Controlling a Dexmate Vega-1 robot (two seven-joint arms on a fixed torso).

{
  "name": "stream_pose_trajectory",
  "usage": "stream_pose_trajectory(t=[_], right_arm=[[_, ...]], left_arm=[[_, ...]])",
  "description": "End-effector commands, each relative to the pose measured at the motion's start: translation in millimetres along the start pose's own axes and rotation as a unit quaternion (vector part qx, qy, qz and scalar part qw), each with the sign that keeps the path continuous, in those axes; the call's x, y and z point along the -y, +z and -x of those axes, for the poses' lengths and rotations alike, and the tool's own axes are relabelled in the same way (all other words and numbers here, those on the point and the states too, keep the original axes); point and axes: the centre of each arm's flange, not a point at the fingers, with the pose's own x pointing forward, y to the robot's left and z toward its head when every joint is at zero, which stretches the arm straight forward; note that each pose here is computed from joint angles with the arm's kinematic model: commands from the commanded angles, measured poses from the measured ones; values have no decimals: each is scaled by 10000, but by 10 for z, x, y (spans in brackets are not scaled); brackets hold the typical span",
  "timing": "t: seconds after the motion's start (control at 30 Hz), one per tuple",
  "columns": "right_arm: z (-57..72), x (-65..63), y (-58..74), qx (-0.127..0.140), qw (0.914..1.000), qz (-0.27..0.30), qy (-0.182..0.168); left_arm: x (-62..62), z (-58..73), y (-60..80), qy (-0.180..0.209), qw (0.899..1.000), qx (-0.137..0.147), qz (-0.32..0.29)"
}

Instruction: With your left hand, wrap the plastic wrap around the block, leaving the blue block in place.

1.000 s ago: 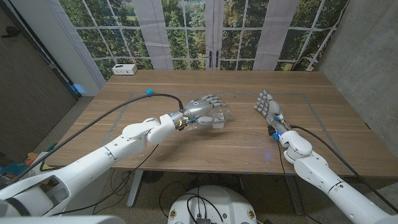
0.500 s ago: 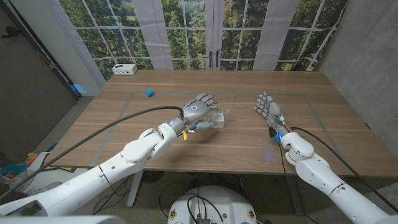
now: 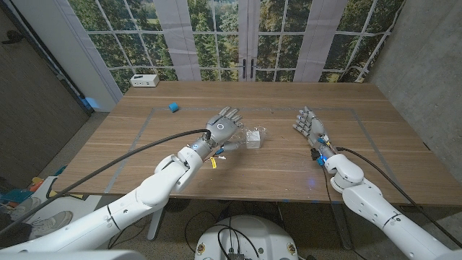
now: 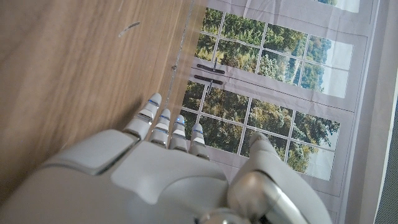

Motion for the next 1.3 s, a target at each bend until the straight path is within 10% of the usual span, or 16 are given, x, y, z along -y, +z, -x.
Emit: stream_pose_trajectory(t=[0.03, 0.63, 1.3], right_arm=[[-78, -76, -8, -38, 10000, 23, 53], [-163, -115, -11, -80, 9999, 27, 57], [-173, -105, -25, -99, 9999, 33, 13]], left_arm=[[22, 84, -133, -392, 9980, -303, -404], [196, -38, -261, -1709, 9837, -220, -511], [421, -142, -227, -1949, 9791, -270, -511]])
